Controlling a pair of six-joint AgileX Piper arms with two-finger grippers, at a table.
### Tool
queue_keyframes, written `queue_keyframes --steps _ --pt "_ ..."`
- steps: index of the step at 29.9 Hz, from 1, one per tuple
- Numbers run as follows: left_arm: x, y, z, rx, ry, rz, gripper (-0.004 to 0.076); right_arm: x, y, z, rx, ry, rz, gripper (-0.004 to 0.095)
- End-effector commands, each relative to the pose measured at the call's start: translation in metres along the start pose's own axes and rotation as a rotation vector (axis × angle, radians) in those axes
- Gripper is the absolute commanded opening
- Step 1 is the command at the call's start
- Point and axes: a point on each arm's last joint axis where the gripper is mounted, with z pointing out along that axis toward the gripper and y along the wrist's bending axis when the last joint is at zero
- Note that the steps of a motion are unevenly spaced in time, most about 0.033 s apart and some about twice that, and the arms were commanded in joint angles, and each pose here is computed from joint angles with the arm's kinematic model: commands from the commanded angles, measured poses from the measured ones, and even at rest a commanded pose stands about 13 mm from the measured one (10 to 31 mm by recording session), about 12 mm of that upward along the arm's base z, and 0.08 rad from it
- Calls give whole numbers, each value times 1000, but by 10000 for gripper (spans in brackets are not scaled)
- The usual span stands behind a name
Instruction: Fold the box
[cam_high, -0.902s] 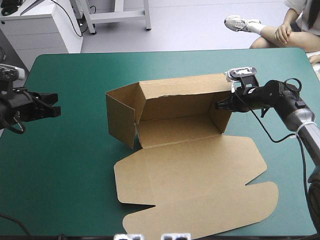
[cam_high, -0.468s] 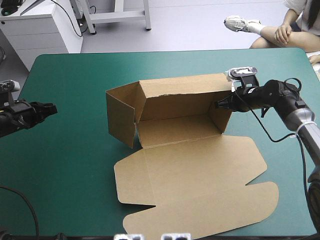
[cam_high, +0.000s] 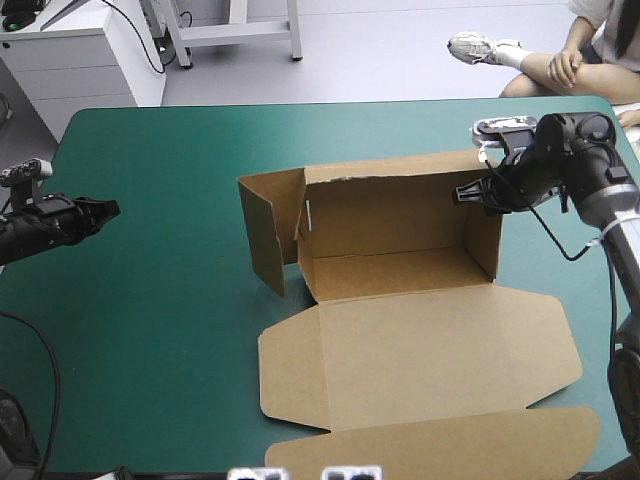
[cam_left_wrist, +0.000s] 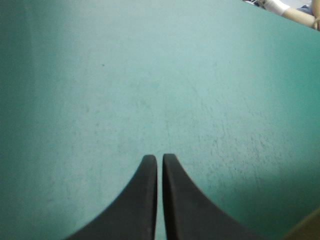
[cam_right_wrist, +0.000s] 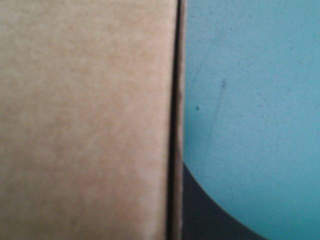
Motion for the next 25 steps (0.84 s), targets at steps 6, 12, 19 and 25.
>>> queue_keyframes --steps 6,12,19,25 --pt "-6 12 23 101 -44 -107 15 5 21 -29 -71 -36 61 -16" --pt "-7 14 27 117 -62 -120 11 26 30 -37 -86 -23 63 -13" --pt "-7 14 27 119 -61 -120 11 36 28 -38 -65 -11 56 -12" --pt "-6 13 27 131 -53 -118 8 49 28 -15 -81 82 37 -13"
